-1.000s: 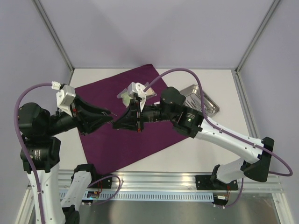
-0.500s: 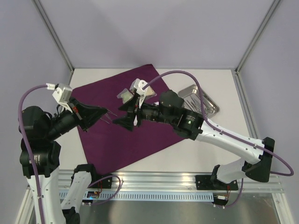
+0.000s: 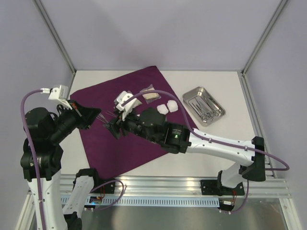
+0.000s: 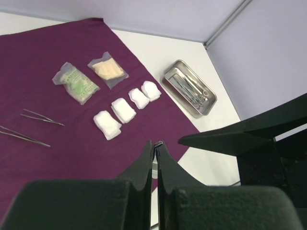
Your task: Prepare the surgical pack
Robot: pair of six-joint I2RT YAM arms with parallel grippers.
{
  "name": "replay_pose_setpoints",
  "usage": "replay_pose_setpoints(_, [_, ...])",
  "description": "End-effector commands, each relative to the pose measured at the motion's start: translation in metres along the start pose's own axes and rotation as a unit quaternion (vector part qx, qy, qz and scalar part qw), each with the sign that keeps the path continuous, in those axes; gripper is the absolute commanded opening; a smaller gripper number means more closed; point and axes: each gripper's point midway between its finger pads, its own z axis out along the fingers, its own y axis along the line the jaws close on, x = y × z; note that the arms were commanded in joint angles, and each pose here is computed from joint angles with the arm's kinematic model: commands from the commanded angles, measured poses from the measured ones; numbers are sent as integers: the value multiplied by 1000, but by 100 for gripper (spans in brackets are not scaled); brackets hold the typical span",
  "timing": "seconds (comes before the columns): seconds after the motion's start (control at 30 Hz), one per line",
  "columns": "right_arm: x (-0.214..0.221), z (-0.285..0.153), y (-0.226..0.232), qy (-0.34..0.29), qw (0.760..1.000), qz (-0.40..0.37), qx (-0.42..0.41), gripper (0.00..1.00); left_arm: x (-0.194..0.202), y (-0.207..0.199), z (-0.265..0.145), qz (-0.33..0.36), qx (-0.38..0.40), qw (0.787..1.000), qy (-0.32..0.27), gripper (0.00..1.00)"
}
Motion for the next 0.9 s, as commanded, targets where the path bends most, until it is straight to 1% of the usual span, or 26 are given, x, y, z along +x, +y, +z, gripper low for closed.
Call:
replay_pose_setpoints(0.0, [-28, 9, -8, -27, 999, -4, 29, 64, -3, -2, -3, -11, -6, 1000, -6, 0])
replay_pose_setpoints(0.07, [-18, 19, -4, -9, 1000, -9, 23, 63, -1, 2, -2, -13, -12, 1000, -6, 0])
replay_pose_setpoints(0.1, [-25, 21, -3, -14, 1000, -6, 23, 61, -1, 2, -2, -15, -12, 1000, -6, 0])
replay_pose_setpoints(0.17, [-18, 27, -2, -5, 1000, -8, 23, 57, 1, 0, -2, -17, -6, 1000, -4, 0])
replay_pose_setpoints(0.2, [-21, 28, -2, -5, 1000, -4, 24, 51, 0, -1, -2, -15, -4, 1000, -4, 0])
replay_pose_setpoints(0.23, [-19, 29, -5, -3, 1000, -4, 30, 48, 1, 0, -2, -15, -5, 1000, -4, 0])
replay_pose_setpoints(0.27, [-18, 30, -6, -2, 999, -2, 32, 43, 0, -1, -3, -11, -4, 1000, -5, 0])
replay_pose_setpoints(0.43, [-16, 34, -8, -1, 999, 4, 32, 39, 3, 0, -1, -15, -2, 1000, -1, 0])
replay_pose_setpoints(0.57, [-16, 36, -8, -2, 1000, 7, 29, 31, 2, 0, -2, -14, -2, 1000, -3, 0])
replay_pose_setpoints(0.8, [-10, 44, -1, 7, 1000, 12, 14, 30, 2, -5, -2, -16, 8, 1000, -2, 0])
replay_pose_setpoints(0.83, [-10, 44, -2, 5, 1000, 12, 16, 28, 2, -5, -3, -16, 8, 1000, -3, 0])
replay_pose_setpoints(0.87, [-10, 45, -3, 6, 1000, 14, 19, 21, 2, -4, -3, -15, 6, 1000, -2, 0])
